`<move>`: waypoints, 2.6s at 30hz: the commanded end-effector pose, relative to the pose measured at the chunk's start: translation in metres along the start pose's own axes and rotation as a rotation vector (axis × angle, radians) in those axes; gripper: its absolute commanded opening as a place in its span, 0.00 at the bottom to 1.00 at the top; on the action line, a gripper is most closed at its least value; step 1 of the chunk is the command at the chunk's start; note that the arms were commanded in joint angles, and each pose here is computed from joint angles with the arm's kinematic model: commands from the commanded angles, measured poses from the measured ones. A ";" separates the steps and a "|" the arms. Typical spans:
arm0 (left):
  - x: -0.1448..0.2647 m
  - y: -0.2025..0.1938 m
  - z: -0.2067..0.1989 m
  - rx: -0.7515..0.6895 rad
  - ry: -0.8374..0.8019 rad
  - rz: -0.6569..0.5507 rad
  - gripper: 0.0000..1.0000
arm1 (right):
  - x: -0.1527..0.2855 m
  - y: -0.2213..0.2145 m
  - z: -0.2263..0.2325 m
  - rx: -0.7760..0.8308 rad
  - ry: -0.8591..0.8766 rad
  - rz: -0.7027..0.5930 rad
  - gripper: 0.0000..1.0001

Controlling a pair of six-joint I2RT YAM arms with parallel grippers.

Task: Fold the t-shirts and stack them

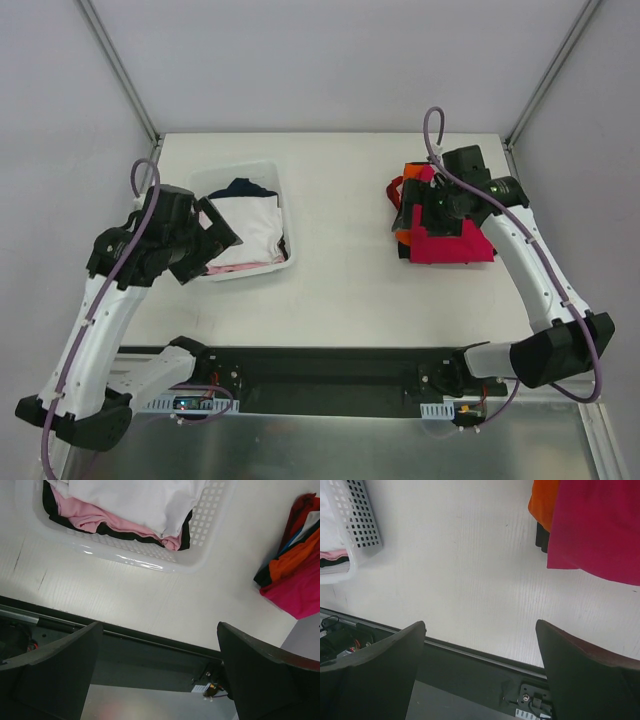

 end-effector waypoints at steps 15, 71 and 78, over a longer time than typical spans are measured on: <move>-0.057 0.040 -0.071 -0.290 0.034 0.055 0.99 | -0.040 0.064 0.044 -0.011 0.137 0.008 0.96; -0.130 0.057 0.010 -0.042 0.031 0.174 0.99 | -0.120 0.059 0.080 0.105 0.027 0.227 0.01; -0.127 0.050 0.015 -0.035 0.010 0.185 0.99 | -0.086 0.084 0.014 -0.046 -0.308 0.044 0.01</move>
Point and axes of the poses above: each gripper's point midway between its finger pads, its own x axis back along the fingers, its own z axis along the line the jaws close on, y = z × x, the point moved 10 cm from there along x, back along the fingers, and after that the axes turned 7 degrees about x, right-handed, at the moved point
